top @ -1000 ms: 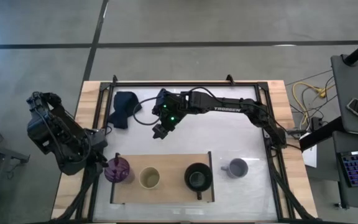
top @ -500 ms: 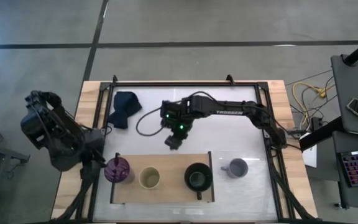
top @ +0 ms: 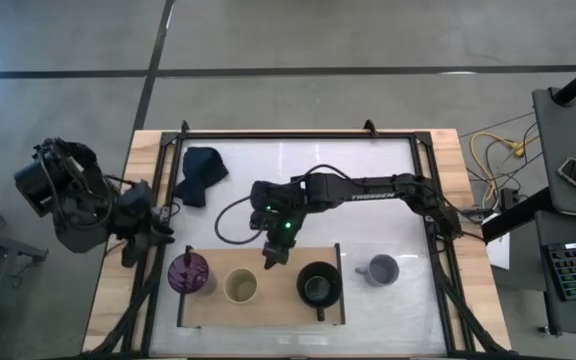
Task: Stack small to large cups/mugs on shelf
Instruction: Adjust the yellow cup on the shelf
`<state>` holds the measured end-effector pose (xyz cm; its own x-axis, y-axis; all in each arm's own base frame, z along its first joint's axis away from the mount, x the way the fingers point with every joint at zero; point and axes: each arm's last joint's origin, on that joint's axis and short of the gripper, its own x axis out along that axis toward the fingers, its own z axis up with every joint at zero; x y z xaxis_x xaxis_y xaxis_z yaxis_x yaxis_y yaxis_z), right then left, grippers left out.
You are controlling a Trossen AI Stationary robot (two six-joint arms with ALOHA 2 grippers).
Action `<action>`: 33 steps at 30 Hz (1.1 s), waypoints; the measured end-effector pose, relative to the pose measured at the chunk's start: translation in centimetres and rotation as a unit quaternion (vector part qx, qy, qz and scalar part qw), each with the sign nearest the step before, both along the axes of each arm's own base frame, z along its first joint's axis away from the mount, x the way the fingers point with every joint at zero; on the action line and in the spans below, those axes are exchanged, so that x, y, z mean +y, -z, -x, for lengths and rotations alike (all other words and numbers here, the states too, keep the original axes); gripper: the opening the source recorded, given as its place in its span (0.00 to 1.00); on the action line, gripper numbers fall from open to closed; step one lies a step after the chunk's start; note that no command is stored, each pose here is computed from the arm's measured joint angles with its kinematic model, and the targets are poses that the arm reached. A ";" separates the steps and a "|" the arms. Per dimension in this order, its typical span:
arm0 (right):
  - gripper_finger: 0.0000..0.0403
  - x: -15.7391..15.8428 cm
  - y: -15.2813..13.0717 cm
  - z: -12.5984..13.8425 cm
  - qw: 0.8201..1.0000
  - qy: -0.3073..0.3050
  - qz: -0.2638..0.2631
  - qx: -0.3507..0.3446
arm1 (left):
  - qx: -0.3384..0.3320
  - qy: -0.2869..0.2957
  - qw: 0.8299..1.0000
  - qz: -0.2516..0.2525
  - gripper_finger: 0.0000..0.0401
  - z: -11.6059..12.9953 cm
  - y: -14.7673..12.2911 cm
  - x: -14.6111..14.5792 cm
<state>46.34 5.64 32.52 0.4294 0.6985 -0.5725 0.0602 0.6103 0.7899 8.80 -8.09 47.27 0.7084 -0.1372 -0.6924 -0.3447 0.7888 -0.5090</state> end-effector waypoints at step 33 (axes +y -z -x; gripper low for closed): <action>0.02 5.0 -0.3 -0.4 0.998 -0.008 -0.052 -0.017 | -0.030 0.003 0.999 -0.044 0.24 0.7 0.2 1.1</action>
<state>46.78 10.64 32.80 0.4360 0.7600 -0.4820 0.0243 0.5254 0.8505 8.08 -6.97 47.05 0.7483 -0.0824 -0.6582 -0.3109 0.8329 -0.4578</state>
